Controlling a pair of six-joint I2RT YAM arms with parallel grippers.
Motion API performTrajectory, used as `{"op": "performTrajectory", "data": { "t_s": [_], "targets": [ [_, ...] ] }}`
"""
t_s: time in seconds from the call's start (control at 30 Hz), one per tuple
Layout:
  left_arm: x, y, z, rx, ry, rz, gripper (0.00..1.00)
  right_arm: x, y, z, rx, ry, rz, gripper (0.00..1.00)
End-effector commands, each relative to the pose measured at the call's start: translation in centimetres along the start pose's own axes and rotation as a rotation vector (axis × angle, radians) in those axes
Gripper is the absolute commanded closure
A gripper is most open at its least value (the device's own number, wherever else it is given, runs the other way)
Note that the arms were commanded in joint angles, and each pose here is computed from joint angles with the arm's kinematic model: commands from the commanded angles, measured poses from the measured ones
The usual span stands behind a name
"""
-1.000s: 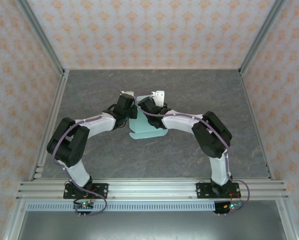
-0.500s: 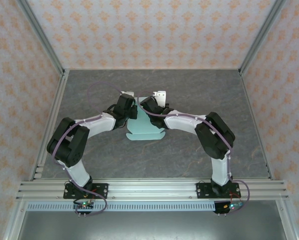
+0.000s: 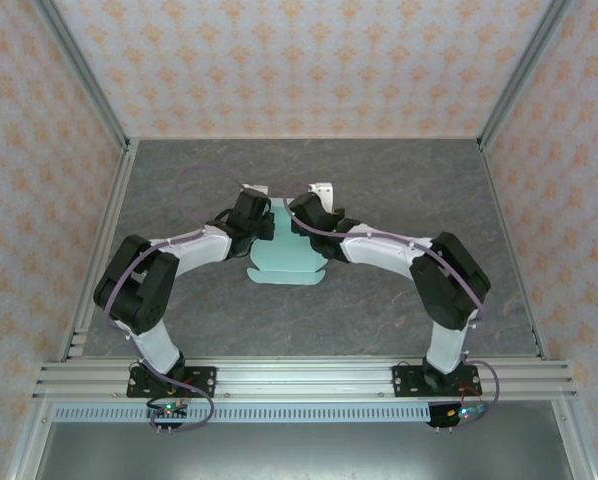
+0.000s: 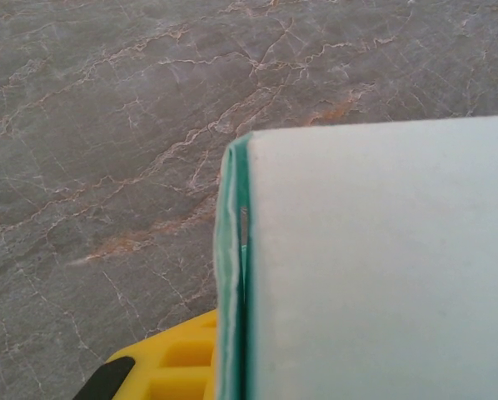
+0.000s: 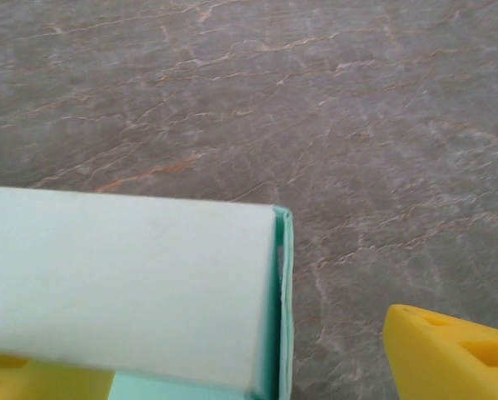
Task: Fold the paper box
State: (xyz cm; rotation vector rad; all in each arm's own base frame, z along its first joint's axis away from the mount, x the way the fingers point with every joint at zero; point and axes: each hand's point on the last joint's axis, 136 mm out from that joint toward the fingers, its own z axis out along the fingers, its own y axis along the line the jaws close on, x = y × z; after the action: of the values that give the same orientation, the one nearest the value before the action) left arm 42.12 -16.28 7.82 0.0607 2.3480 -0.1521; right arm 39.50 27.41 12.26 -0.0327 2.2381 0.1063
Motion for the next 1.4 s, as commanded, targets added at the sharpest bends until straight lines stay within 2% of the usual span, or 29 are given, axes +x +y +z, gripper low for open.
{"op": "performTrajectory", "data": {
  "t_s": [0.0,0.23,0.4,0.67,0.9,1.07,1.2,1.37],
  "targets": [
    [-0.9,-0.1,-0.3,-0.028,-0.01,0.014,1.0,-0.9,0.5,-2.4,-0.099,0.001,0.003,0.15],
    [-0.8,0.0,-0.1,-0.034,0.001,0.041,1.0,-1.8,0.2,-6.6,-0.207,0.005,-0.095,0.15],
    [-0.7,-0.8,-0.4,0.011,0.028,0.077,1.0,-4.0,-2.2,-8.5,-0.233,-0.012,-0.079,0.15],
    [0.6,-2.7,-2.7,0.114,0.219,0.152,1.0,-6.4,-8.2,-9.2,-0.158,-0.025,0.041,0.15],
    [2.7,-2.4,-5.3,0.146,0.359,0.239,1.0,-4.9,-9.3,-8.4,-0.107,0.002,0.043,0.15],
    [3.9,-1.8,-6.6,0.141,0.46,0.319,1.0,-4.0,-9.3,-8.4,-0.123,0.009,0.09,0.15],
    [5.0,-1.4,-7.7,0.153,0.572,0.402,1.0,-1.9,-8.8,-7.9,-0.16,0.07,0.126,0.16],
    [6.6,-0.7,-8.7,0.165,0.725,0.5,1.0,0.1,-9.7,-7.7,-0.131,0.107,0.121,0.16]
  ]
}}
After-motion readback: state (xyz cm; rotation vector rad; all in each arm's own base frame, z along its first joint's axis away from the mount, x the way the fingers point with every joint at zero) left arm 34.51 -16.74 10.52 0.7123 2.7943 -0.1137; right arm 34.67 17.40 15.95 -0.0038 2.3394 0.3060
